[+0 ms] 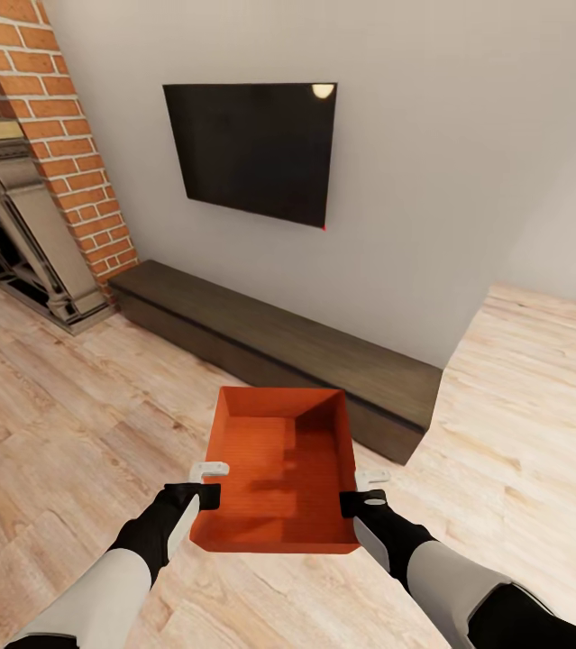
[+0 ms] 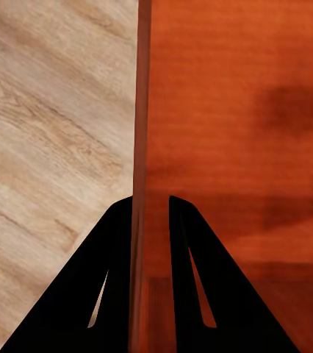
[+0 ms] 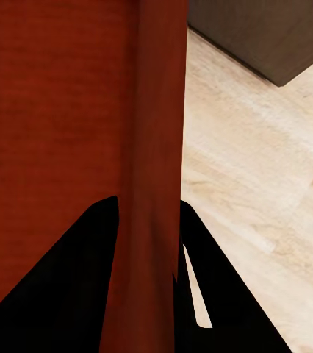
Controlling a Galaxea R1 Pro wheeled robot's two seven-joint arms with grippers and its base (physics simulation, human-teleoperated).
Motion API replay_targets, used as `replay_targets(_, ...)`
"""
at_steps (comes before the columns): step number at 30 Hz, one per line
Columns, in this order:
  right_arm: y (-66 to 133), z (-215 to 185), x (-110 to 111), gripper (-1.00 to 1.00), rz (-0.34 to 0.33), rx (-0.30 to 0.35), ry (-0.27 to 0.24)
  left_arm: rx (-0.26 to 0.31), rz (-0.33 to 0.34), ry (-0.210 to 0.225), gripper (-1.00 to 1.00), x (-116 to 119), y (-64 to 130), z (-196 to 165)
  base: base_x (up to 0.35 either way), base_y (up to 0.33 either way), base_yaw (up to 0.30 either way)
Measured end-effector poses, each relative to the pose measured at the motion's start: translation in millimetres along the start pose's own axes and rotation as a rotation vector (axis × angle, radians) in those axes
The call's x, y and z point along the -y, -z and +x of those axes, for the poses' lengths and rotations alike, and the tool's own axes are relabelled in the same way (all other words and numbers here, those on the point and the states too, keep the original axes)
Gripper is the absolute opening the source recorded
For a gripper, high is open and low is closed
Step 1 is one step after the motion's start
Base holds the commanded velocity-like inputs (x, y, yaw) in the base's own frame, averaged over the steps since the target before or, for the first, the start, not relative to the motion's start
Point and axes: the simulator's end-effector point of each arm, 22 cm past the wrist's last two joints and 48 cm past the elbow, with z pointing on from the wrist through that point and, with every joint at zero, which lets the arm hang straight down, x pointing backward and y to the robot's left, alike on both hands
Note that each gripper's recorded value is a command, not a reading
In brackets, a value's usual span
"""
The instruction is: Move the two storage containers from the living room to the garage. In the garage, place one container on the floor and stack the other container on top of it (either order is fine).
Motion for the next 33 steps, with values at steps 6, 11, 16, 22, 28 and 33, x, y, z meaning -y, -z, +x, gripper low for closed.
replay_targets(6,2.9,-5,1,-1.0,0.001,0.009,0.0,0.009,0.0,0.0,-1.0,0,3.5,-4,0.0,0.0,0.0)
replay_targets(11,5.3,-9,1,-1.0,0.001,0.017,-0.001,0.017,0.0,0.0,-1.0,0,6.4,-8,0.0,0.0,0.0)
replay_targets(16,7.8,-13,1,-1.0,0.002,0.025,-0.002,0.025,0.0,0.0,-1.0,0,9.4,-12,0.0,0.0,0.0)
replay_targets(22,10.8,-18,2,-1.0,0.002,0.034,-0.002,0.034,0.001,0.001,-1.0,0,13.0,-16,0.0,0.0,0.0)
replay_targets(28,13.9,-23,3,-1.0,0.003,0.044,-0.003,0.044,0.001,0.001,-1.0,0,16.7,-21,0.0,0.0,0.0)
replay_targets(33,16.5,-27,3,-1.0,0.004,0.052,-0.004,0.052,0.001,0.001,-1.0,0,19.8,-24,0.0,0.0,0.0)
